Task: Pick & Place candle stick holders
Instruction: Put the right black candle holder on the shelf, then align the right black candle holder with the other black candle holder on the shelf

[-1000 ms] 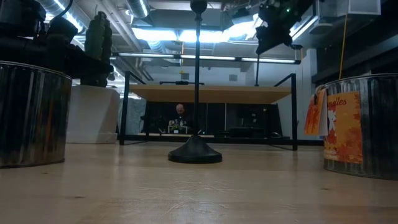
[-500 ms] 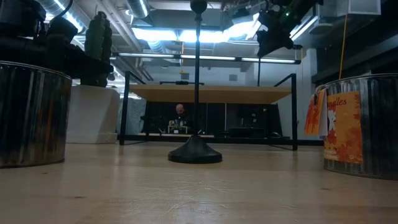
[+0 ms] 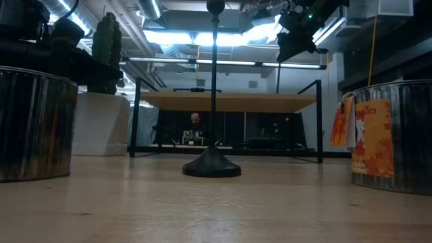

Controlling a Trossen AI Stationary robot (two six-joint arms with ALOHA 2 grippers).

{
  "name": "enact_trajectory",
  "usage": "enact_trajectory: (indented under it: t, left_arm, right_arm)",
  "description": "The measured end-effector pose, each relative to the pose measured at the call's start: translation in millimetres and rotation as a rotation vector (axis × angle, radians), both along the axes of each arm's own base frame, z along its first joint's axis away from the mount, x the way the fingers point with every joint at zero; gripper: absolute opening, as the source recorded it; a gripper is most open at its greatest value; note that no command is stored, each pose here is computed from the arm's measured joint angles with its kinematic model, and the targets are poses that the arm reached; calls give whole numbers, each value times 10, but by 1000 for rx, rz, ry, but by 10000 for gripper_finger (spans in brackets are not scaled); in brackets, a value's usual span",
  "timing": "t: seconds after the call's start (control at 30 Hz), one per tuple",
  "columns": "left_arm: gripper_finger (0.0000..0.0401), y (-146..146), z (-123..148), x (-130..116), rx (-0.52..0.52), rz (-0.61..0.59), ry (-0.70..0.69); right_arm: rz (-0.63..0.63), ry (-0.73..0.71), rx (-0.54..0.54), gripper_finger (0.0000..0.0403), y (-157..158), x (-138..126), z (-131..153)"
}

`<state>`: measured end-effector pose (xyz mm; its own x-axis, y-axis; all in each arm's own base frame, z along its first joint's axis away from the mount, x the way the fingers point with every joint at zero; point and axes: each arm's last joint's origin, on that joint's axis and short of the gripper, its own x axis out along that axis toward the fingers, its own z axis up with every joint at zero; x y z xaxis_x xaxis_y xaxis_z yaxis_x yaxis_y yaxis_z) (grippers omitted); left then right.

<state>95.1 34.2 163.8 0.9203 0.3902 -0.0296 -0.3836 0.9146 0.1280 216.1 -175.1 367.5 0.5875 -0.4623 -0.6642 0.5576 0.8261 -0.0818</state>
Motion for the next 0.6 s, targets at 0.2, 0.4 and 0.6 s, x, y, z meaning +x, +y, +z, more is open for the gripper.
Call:
enact_trajectory:
  t: [0.2,0.4,0.6]
  left_arm:
    - [88,0,0,0,0,1,0]
    - [88,0,0,0,0,0,0]
    - [88,0,0,0,0,0,0]
  right_arm:
    - [13,-10,8,117,3,4,2]
    - [-6,-3,43,160,15,-8,-17]
    - [-27,17,87,179,55,-58,-27]
